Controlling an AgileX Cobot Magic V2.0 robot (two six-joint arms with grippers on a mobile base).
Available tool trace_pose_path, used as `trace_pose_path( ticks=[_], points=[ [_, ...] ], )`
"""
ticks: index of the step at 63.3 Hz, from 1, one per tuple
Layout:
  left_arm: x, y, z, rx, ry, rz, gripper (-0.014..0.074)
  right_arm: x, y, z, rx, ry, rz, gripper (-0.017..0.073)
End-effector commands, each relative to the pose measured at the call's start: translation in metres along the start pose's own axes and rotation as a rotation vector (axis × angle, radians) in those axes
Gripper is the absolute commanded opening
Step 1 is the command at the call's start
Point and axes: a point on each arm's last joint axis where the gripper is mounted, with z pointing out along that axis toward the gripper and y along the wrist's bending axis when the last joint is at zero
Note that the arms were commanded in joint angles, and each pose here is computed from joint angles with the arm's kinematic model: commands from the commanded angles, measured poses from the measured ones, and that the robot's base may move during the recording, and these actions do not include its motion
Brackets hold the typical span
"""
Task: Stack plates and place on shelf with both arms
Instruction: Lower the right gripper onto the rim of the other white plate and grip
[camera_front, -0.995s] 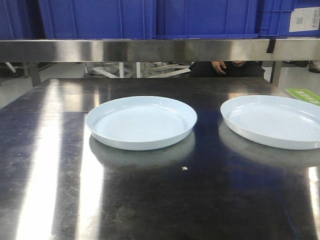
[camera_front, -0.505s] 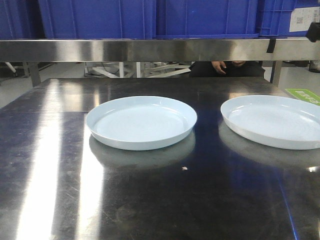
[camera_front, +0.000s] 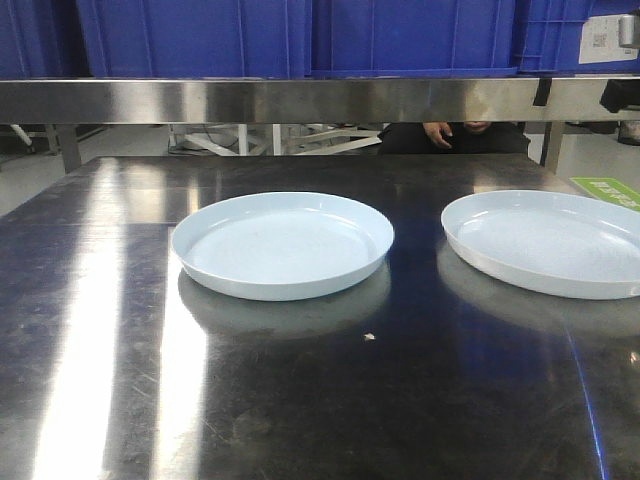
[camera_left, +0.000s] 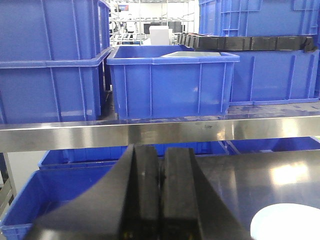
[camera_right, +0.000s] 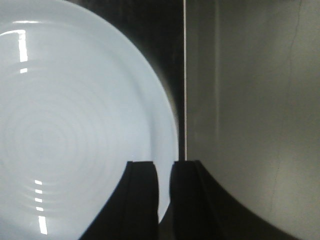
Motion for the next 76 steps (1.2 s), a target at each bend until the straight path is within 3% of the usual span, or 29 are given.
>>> trace_pose_path(
  ticks=[1, 24, 76],
  points=[
    [-0.017, 0.002, 0.000, -0.022, -0.102, -0.008, 0.0081, -0.008, 0.001, -0.022, -0.003, -0.085, -0.024, 0.0304],
    [-0.017, 0.002, 0.000, -0.022, -0.102, -0.008, 0.0081, -0.012, -0.001, -0.009, 0.000, -0.077, -0.026, 0.0376],
    [-0.017, 0.002, 0.000, -0.022, -0.102, -0.008, 0.0081, -0.015, -0.004, 0.014, 0.004, -0.046, -0.026, 0.0373]
  ],
)
